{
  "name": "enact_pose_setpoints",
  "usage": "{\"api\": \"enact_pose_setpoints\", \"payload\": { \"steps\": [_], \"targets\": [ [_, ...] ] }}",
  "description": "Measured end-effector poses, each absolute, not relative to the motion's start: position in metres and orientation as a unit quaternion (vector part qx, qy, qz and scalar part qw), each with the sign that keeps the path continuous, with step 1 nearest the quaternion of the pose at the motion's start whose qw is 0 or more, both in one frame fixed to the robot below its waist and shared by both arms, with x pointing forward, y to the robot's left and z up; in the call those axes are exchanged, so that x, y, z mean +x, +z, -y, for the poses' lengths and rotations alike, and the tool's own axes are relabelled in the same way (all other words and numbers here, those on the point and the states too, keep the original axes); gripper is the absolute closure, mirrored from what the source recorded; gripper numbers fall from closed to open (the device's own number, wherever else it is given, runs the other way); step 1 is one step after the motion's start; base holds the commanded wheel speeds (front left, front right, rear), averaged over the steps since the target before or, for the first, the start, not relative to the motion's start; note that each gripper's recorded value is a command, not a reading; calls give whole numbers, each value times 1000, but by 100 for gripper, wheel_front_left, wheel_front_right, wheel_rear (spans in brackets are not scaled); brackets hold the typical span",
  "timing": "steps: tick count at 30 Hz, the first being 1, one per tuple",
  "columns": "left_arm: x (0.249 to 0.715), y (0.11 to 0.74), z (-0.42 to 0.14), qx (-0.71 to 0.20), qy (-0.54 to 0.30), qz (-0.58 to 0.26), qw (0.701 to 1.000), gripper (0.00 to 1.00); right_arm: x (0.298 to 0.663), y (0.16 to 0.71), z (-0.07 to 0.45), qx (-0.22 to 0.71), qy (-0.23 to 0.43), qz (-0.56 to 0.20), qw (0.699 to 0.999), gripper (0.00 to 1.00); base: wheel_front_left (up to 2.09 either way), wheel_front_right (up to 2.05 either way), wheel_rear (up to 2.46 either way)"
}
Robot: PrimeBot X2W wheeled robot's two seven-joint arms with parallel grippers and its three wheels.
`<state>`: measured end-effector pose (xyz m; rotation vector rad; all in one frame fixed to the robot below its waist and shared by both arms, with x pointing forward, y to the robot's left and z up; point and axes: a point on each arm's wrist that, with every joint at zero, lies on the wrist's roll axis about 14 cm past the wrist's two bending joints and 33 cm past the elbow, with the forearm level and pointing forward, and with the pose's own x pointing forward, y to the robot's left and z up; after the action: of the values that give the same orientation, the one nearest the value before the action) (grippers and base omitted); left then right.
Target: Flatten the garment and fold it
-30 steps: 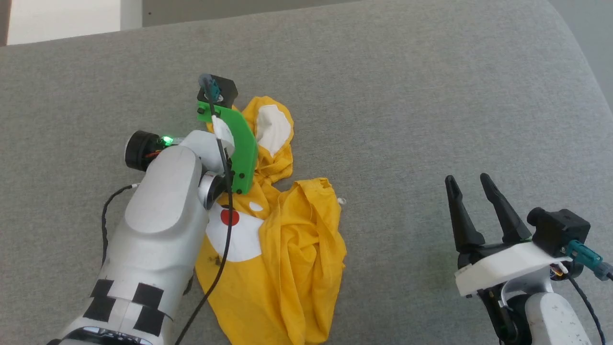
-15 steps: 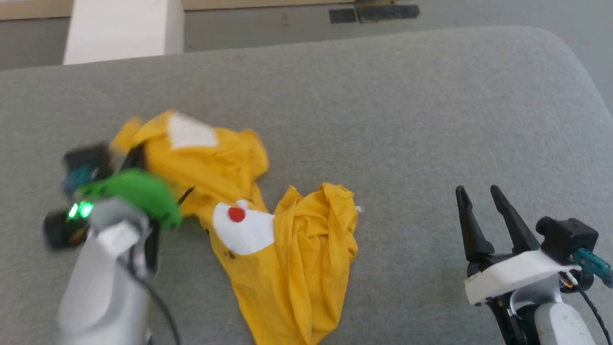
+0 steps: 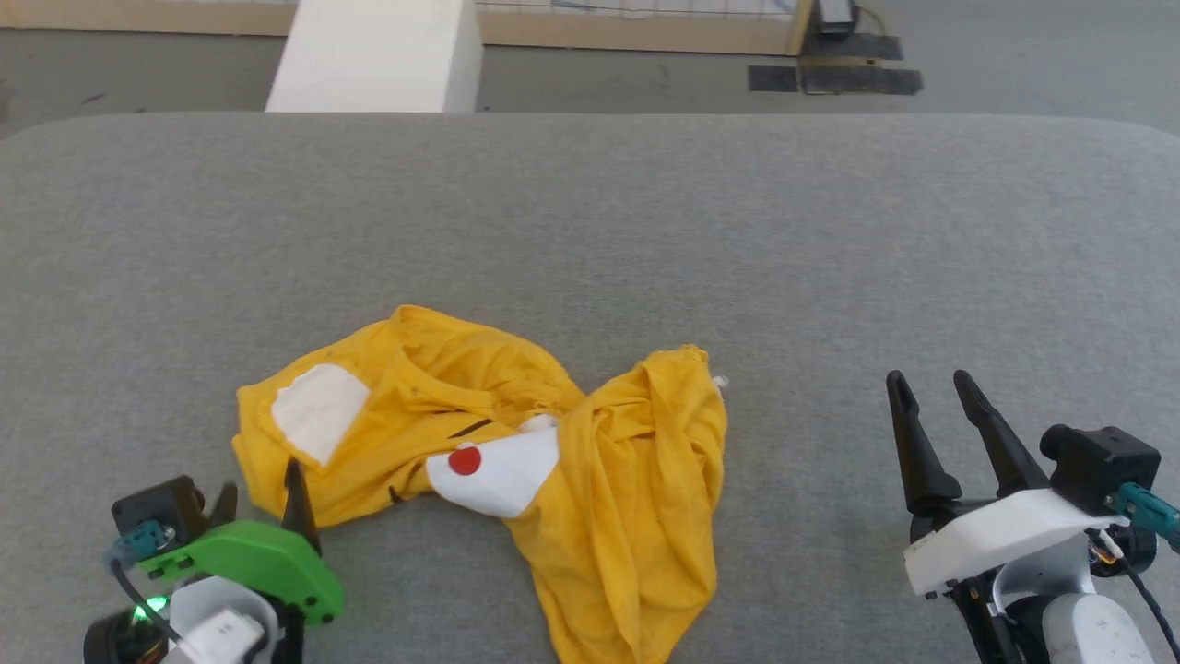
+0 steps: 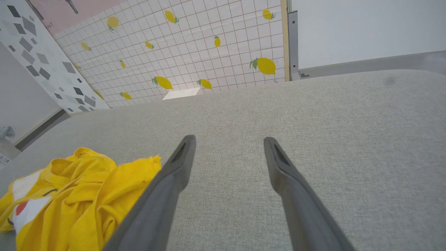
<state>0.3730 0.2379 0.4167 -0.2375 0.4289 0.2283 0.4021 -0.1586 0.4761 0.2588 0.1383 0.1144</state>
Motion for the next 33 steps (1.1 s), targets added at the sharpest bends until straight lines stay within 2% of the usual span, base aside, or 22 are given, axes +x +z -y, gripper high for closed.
{"api": "enact_pose_setpoints", "payload": {
  "steps": [2,5,10,15,22,23,24,30,33],
  "targets": [
    [378,435,-235,-102,103,-162,976,0,405,476,154,129,64,-71,987,0,0,0,0],
    [388,455,-205,-91,46,-115,988,0,407,475,145,130,76,-75,986,0,0,0,0],
    [413,481,-125,-94,-87,-97,987,0,407,475,143,130,80,-76,985,0,0,0,0],
    [420,478,-57,-74,-199,-160,964,0,403,476,151,131,68,-74,986,0,0,0,0],
    [406,427,-31,-1,-241,-328,913,0,395,476,165,133,47,-73,987,0,0,0,0],
    [402,423,-27,4,-253,-344,904,35,393,476,168,133,43,-73,987,0,0,0,0],
    [399,423,-22,2,-265,-350,899,100,392,476,170,134,40,-72,988,0,0,0,0],
    [373,458,28,-41,-379,-319,868,100,387,478,179,133,26,-66,989,0,0,0,0],
    [333,459,42,-60,-429,-345,833,100,387,480,180,133,25,-62,989,0,0,0,0]
  ]
}}
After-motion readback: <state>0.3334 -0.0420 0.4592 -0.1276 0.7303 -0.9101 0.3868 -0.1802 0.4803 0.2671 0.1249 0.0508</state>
